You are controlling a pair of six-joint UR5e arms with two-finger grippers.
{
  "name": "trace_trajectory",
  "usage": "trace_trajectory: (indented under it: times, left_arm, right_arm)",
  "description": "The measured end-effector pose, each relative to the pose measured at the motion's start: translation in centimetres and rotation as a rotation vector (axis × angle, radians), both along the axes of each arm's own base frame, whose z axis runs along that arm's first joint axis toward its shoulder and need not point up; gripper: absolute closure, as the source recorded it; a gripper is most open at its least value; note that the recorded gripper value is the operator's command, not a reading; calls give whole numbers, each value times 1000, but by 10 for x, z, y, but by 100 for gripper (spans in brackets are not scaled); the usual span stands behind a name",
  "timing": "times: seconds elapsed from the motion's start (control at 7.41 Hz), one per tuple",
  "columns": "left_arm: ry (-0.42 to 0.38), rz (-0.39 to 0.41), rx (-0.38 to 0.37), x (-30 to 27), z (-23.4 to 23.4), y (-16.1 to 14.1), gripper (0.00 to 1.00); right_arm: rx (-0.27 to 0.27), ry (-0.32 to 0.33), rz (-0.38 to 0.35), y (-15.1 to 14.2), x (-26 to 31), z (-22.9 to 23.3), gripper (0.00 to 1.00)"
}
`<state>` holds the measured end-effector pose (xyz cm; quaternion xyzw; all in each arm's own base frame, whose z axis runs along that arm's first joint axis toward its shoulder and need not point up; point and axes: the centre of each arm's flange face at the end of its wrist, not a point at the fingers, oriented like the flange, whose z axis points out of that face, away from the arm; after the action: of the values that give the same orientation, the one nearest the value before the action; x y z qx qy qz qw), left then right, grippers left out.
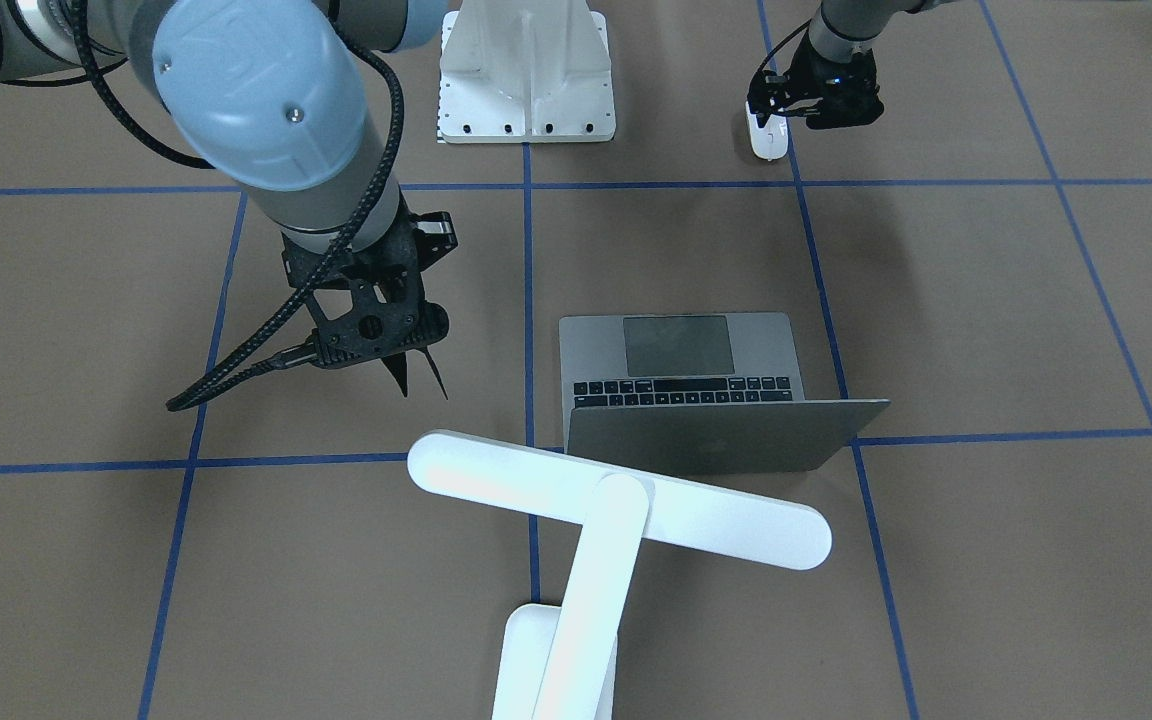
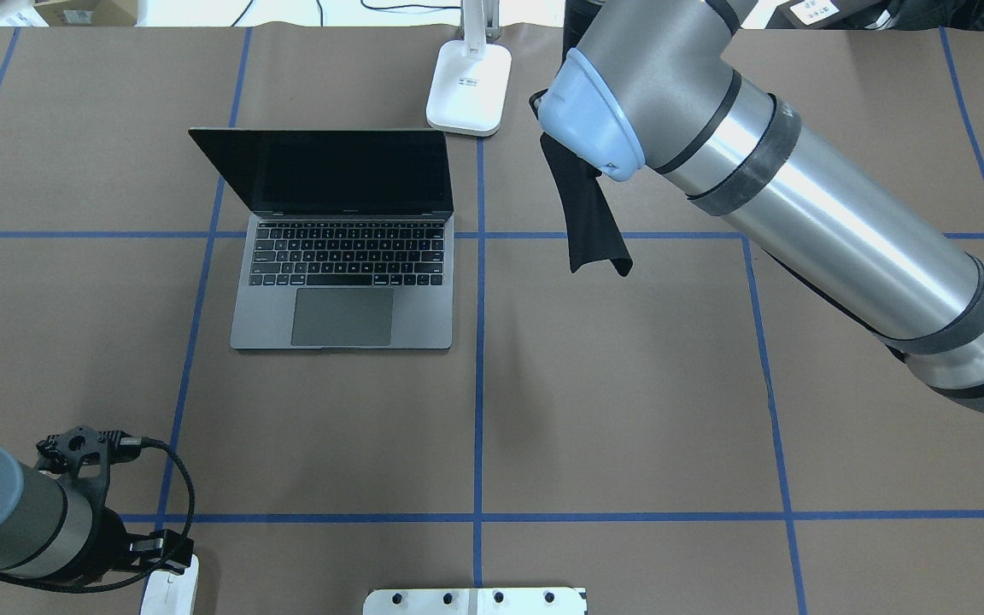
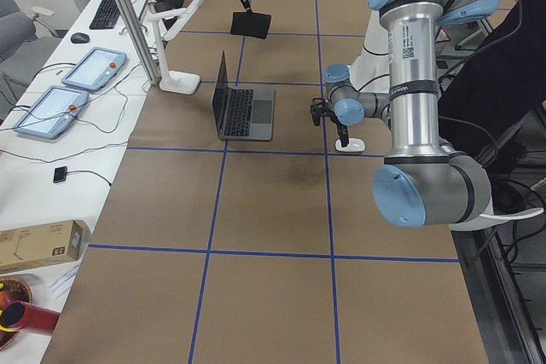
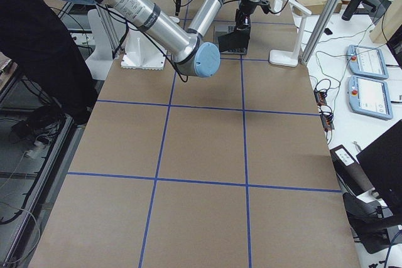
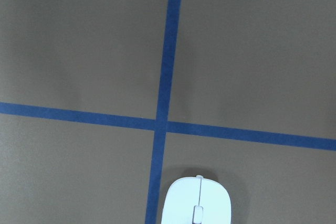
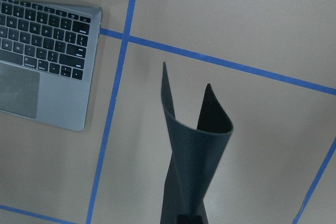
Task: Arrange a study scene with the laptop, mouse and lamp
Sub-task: 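Lay the black pad beside the laptop and release it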
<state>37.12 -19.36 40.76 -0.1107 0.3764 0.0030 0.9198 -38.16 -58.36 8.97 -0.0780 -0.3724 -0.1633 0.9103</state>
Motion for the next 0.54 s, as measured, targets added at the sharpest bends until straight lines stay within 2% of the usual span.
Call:
trace_trajectory:
  times: [0.13,0.4,0.54]
  left_arm:
    - [0,8,0,2,0,3,6]
    - [0,14,-1,3,0,5,6]
    - [1,15,-1,3,0,5,6]
  right_arm:
    - [-2,4,2,-1,1,-2,86]
    - [-5,15,5,-1,3,-2,0]
    - [5,14,-5,-1,5,0,0]
